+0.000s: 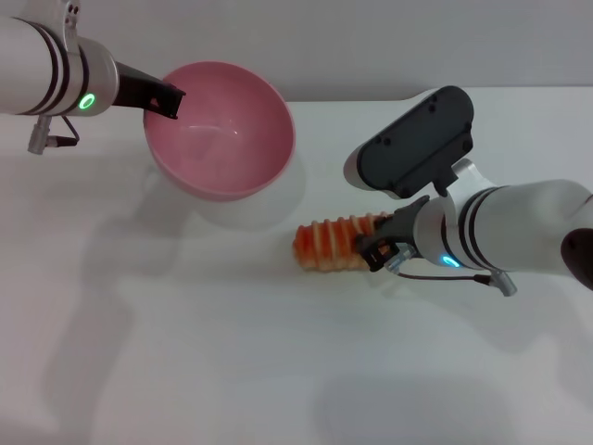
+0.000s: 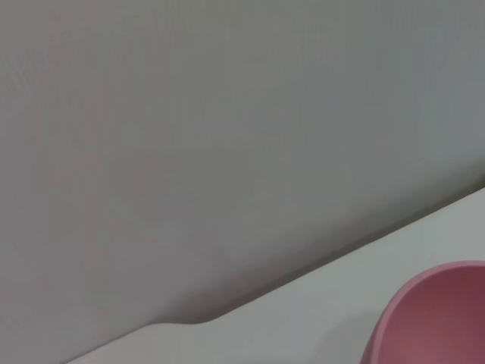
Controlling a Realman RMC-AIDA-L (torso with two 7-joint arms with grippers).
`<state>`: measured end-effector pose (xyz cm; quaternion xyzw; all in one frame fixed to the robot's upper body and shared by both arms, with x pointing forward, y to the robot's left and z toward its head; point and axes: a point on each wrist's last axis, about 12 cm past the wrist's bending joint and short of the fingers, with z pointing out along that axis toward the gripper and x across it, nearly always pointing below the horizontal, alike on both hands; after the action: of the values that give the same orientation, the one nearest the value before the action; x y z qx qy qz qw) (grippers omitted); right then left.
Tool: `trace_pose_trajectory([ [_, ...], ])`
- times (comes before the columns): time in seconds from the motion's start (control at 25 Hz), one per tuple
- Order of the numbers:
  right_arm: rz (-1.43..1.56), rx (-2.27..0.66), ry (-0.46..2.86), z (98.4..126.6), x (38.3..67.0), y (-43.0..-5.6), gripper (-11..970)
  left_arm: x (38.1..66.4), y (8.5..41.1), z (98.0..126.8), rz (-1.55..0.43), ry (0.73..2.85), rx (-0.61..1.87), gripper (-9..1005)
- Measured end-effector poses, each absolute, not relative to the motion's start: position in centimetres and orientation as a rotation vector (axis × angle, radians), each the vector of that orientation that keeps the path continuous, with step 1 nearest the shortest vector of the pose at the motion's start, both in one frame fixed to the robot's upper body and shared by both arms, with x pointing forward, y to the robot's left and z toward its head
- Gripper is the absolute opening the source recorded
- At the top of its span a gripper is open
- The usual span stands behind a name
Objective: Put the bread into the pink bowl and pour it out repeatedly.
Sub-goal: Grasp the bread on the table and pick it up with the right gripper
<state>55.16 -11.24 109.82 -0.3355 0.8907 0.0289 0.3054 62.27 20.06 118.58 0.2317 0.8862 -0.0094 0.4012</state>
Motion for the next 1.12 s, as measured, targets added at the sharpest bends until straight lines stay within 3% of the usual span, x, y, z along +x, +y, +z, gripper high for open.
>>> trace_pose_trajectory([
  [1.12,0.079,-0.904,2.315,111.0,54.5,-10.7,-1,62.4,19.8,118.8,-0.023,2.228,0.592,47],
])
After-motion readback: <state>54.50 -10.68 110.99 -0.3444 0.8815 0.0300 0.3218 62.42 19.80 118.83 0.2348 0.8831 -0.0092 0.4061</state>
